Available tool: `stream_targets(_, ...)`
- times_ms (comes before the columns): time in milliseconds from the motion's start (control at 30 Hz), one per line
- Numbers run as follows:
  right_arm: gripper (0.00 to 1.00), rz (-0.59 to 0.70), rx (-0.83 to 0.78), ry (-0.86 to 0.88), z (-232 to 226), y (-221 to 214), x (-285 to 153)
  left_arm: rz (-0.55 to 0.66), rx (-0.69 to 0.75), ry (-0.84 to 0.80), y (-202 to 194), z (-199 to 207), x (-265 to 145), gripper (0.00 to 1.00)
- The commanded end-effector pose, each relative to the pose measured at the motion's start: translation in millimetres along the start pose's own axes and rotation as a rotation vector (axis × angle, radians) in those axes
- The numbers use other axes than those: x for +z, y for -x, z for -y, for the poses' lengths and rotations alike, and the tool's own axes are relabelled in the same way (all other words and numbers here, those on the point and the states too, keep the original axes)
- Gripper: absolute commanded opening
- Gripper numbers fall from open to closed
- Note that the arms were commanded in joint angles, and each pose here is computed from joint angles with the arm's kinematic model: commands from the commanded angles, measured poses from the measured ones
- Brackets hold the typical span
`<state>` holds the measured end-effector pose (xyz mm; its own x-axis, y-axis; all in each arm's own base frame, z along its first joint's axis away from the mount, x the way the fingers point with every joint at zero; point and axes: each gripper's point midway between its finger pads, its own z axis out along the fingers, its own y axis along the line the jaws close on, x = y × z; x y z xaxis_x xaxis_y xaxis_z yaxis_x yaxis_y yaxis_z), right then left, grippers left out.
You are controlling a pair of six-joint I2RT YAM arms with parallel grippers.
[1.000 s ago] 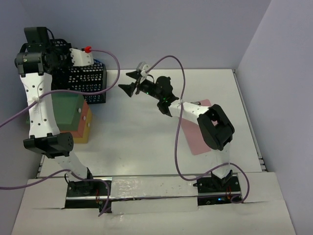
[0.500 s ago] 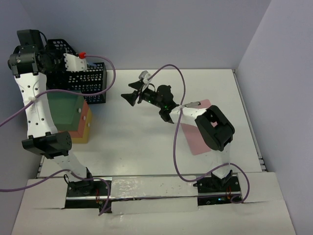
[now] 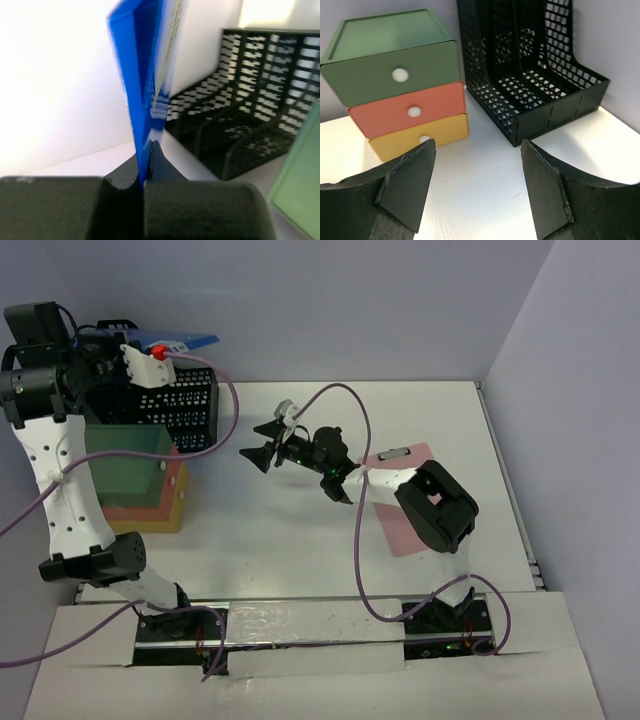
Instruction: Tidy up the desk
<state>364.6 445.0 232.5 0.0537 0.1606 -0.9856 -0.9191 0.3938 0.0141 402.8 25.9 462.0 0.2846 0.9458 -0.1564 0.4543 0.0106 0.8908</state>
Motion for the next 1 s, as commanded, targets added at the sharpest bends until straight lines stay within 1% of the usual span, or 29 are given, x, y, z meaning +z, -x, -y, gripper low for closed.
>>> stream_targets(0, 0.76, 0.077, -0.065, 0.018, -16.2, 33.9, -2.2, 0.068, 0.088, 0.157, 38.1, -33.6, -48.3, 0.0)
stream_targets(100, 0.76, 0.073, -0.062, 0.021, -18.2, 32.6, -3.0, 0.071, 0.075, 0.106, 42.3, -13.1, -52.5, 0.0)
stream_targets(200, 0.76, 0.075, -0.062, 0.023, -21.5, 33.5, -1.9, 0.074, 0.031, 0.055, 45.2, 2.6, -57.2, 0.0)
stream_targets(333, 0.76, 0.069, -0.055, 0.037, -29.3, 29.2, 0.6, 0.029, 0.002, -0.011, 35.0, 18.2, -54.1, 0.0)
stream_targets(567, 0.76, 0.043, -0.042, 0.047, -36.8, 14.4, 0.3, -0.02, -0.037, -0.09, 16.3, 33.4, -36.8, 0.0)
stream_targets(800, 0.76, 0.025, -0.033, 0.049, -41.6, 6.3, -2.9, -0.066, -0.043, -0.111, -4.7, 29.1, -16.6, 0.0)
stream_targets(967, 0.76, 0.015, -0.029, 0.054, -46.9, 0.5, -3.4, -0.111, -0.04, -0.151, -21.8, 37.0, -8.6, 0.0)
